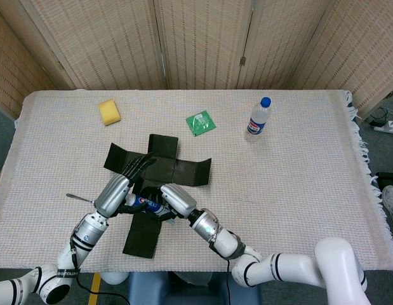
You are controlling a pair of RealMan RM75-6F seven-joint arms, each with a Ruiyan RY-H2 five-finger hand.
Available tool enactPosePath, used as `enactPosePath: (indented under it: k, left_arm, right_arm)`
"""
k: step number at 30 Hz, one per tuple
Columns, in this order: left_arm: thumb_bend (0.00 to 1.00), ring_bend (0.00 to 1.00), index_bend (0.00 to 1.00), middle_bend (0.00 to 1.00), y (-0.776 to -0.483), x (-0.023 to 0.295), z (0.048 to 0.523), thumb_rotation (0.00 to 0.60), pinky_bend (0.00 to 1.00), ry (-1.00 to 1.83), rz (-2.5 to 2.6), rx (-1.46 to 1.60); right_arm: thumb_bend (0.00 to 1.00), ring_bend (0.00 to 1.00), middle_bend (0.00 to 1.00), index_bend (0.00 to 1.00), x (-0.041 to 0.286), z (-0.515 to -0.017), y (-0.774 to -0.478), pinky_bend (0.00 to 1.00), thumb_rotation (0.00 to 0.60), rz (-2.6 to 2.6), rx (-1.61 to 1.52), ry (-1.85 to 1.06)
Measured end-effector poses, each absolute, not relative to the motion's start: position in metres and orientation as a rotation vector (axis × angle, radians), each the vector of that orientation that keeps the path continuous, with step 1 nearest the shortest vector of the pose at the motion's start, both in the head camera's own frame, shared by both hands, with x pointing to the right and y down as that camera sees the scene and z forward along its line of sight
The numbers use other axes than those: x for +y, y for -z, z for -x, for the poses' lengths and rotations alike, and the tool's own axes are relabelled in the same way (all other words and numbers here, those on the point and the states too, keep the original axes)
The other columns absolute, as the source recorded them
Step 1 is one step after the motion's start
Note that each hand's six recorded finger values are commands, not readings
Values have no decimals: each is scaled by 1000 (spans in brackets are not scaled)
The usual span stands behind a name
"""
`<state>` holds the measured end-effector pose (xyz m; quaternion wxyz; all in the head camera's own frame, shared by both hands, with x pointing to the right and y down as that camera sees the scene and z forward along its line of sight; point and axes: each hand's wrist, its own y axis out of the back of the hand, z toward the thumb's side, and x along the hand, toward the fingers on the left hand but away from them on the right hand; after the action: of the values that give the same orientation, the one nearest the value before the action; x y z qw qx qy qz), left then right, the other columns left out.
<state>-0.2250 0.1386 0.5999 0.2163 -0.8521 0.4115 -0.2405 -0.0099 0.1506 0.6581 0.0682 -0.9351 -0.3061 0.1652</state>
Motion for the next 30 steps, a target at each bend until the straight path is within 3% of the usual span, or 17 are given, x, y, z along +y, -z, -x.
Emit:
enactPosePath:
  k: [18, 30]
  left_arm:
    - [135, 0, 0, 0, -607, 142, 213, 30, 0, 685, 2306, 1103]
    - [136, 0, 0, 0, -587, 129, 232, 30, 0, 631, 2360, 1203]
  right_arm:
    - [1000, 669, 622, 682, 152, 15, -658, 606, 600, 2844, -988, -487]
    - [1000, 671, 622, 682, 148, -21, -663, 606, 600, 2749, -947, -546]
